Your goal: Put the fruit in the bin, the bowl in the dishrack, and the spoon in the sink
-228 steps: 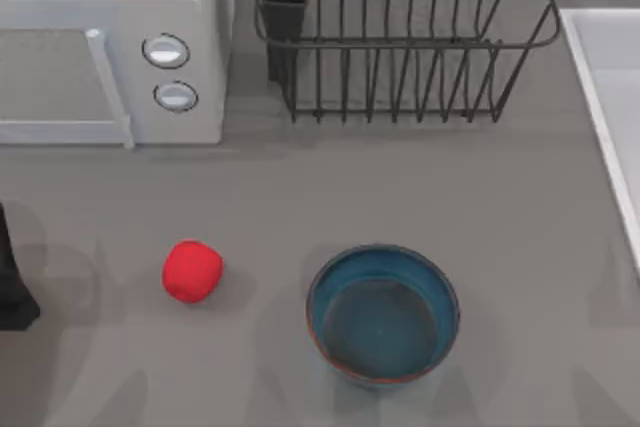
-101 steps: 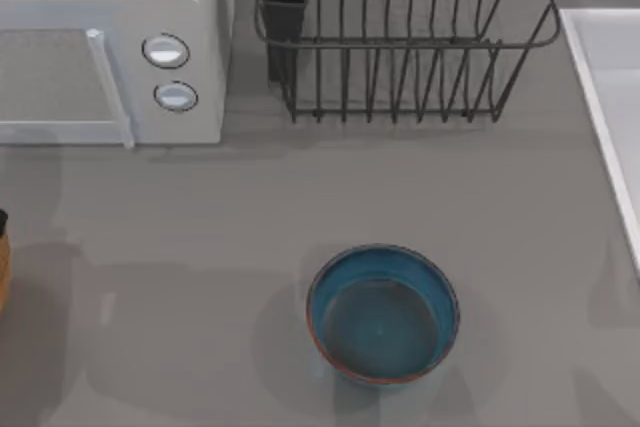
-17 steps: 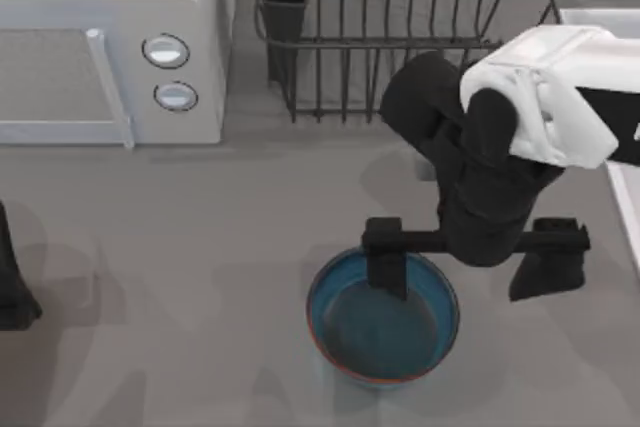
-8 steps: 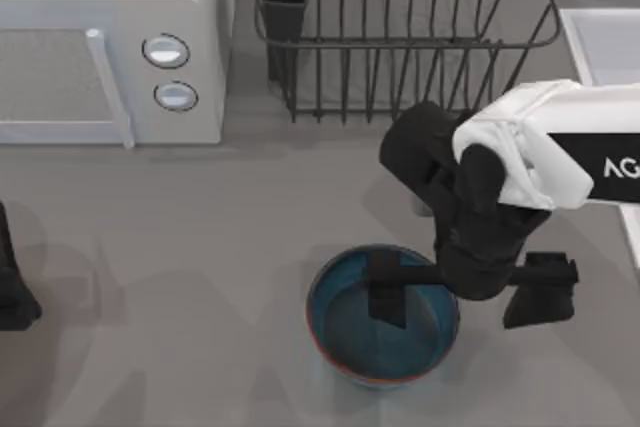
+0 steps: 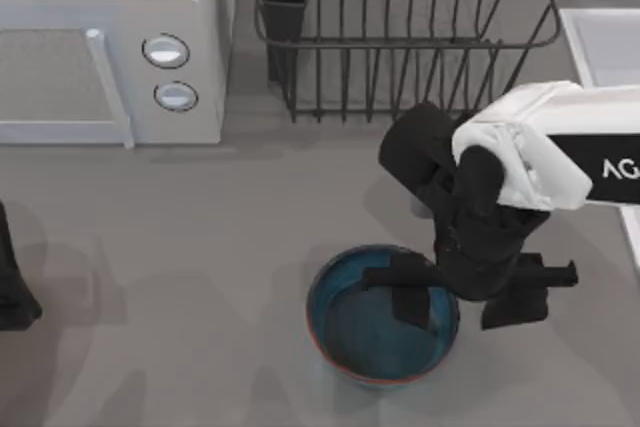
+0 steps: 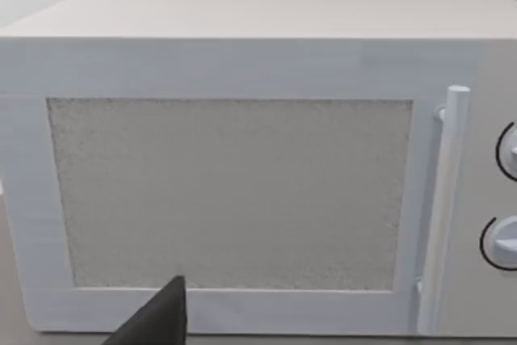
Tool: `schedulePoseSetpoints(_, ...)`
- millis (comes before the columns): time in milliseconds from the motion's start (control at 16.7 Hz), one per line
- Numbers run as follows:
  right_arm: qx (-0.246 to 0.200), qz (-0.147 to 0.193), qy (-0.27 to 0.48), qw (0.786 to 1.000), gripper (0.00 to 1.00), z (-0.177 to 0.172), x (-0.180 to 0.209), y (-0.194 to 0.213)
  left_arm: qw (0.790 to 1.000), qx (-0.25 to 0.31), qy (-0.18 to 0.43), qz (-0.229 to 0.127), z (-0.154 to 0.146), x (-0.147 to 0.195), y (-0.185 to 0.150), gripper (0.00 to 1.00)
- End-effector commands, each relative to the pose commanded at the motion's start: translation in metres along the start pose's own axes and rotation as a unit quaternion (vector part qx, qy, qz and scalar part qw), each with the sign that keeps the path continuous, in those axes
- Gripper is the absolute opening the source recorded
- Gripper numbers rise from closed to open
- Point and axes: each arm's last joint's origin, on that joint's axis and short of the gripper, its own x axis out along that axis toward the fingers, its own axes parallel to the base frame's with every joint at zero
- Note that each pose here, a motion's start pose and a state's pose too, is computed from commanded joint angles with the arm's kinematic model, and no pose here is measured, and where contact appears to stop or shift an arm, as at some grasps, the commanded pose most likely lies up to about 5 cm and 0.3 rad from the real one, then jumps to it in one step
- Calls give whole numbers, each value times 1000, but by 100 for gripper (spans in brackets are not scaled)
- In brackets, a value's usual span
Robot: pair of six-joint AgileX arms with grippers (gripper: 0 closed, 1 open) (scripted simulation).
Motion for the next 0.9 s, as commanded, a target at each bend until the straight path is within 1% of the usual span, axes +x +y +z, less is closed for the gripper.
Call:
schedulePoseSetpoints(300, 0, 0, 0, 1000, 2, 0, 0, 0, 1000, 0, 0, 0, 0, 0, 0, 100)
schedulePoseSetpoints(360, 0, 0, 0, 1000, 0, 0, 0, 0, 1000, 0, 0, 0, 0, 0, 0, 100)
schedulePoseSetpoints(900, 0, 0, 0, 1000, 0, 0, -1, 0, 1000, 0, 0, 0, 0, 0, 0, 100)
